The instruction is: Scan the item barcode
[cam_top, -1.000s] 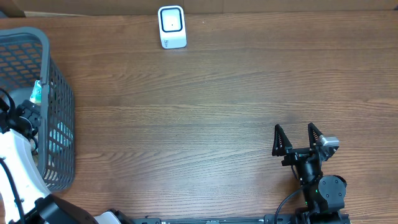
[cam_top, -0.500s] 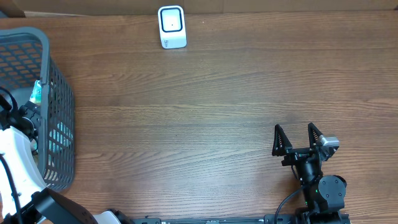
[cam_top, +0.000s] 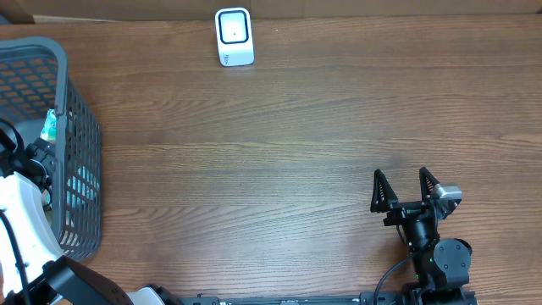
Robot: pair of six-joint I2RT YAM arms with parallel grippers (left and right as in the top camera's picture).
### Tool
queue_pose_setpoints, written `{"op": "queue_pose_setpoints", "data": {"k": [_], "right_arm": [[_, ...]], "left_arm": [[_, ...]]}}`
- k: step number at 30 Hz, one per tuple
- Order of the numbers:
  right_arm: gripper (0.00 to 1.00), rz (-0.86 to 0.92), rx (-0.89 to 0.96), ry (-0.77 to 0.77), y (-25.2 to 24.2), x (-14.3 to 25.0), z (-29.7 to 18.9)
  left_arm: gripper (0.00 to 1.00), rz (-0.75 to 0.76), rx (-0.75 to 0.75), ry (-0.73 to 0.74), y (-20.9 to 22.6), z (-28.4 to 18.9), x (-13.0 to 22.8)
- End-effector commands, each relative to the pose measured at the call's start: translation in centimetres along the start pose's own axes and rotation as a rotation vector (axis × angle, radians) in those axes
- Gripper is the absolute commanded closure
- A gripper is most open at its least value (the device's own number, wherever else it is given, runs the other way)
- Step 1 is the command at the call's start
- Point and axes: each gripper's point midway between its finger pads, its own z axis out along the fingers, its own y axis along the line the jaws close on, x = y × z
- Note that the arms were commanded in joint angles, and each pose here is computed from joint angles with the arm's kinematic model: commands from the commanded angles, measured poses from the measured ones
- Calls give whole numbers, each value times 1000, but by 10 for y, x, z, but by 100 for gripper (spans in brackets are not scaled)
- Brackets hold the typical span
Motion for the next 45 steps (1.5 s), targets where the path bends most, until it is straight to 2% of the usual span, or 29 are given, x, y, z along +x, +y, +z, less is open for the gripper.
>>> {"op": "queue_pose_setpoints", "data": {"k": [1, 45], "right_arm": [[0, -1, 4, -7, -2, 1, 0], [0, -1, 4, -7, -2, 1, 0]], "left_arm": [[11, 18, -12, 1, 0, 2, 1], [10, 33, -28, -7, 3, 4, -1]]}}
